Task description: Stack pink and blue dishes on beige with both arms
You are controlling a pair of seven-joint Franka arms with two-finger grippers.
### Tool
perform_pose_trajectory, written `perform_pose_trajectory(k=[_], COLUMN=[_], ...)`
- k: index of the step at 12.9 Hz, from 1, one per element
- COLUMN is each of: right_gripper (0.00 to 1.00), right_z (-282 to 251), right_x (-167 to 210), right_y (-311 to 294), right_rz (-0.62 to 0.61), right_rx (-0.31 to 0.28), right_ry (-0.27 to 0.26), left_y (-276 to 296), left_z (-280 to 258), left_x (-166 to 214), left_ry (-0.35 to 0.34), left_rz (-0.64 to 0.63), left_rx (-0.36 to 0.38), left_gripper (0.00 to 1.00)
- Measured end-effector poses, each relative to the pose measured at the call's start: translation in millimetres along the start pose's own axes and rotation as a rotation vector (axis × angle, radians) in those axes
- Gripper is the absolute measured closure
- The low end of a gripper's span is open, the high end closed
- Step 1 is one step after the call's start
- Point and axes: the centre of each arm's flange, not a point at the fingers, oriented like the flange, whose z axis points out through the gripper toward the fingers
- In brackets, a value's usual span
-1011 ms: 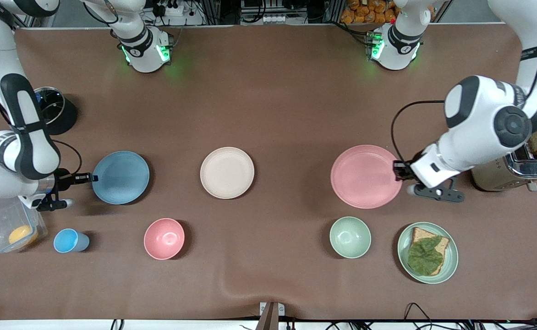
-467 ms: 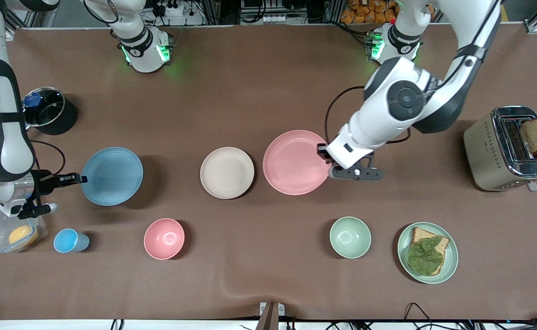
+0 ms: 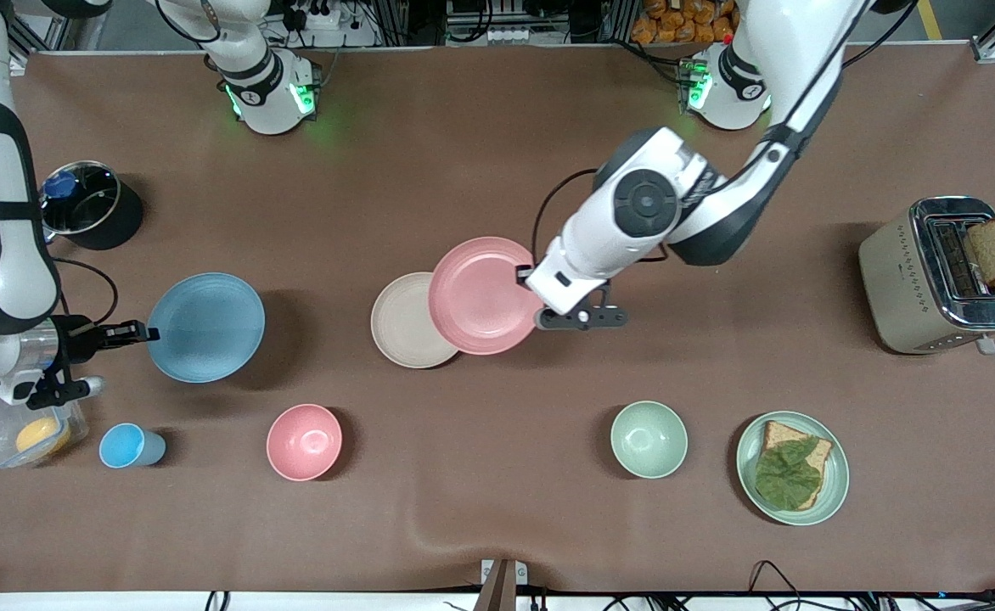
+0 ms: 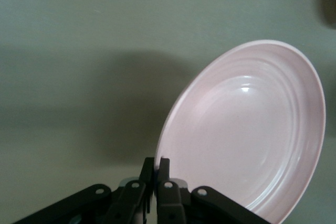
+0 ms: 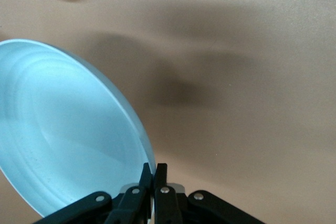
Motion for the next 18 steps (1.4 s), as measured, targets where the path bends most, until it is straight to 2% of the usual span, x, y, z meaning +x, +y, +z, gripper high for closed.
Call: perform_pose_trajectory(k=[3,7,12,18], right_gripper=[0.96,0.96,0.96,0.96], right_z=[0,0,0,0], right_x=[0,0,0,0], right_y=[0,1,1,0], right_rz=[0.0,0.001,0.001,0.001], right_rx=[0.0,0.0,0.001,0.003], right_ry=[0.0,0.0,0.0,0.001], left_y=[23,57,67,64], left_z=[58,133,168,179], left_x=[-7,-33,-37,-34], left_ry=[0.043,0.091,0.117,0.113], left_rz=[-0.007,-0.008,-0.015,-0.021], left_rx=[-0.035,-0.004,-0.044,-0.045], left_gripper=[0.94,0.94,0.94,0.94])
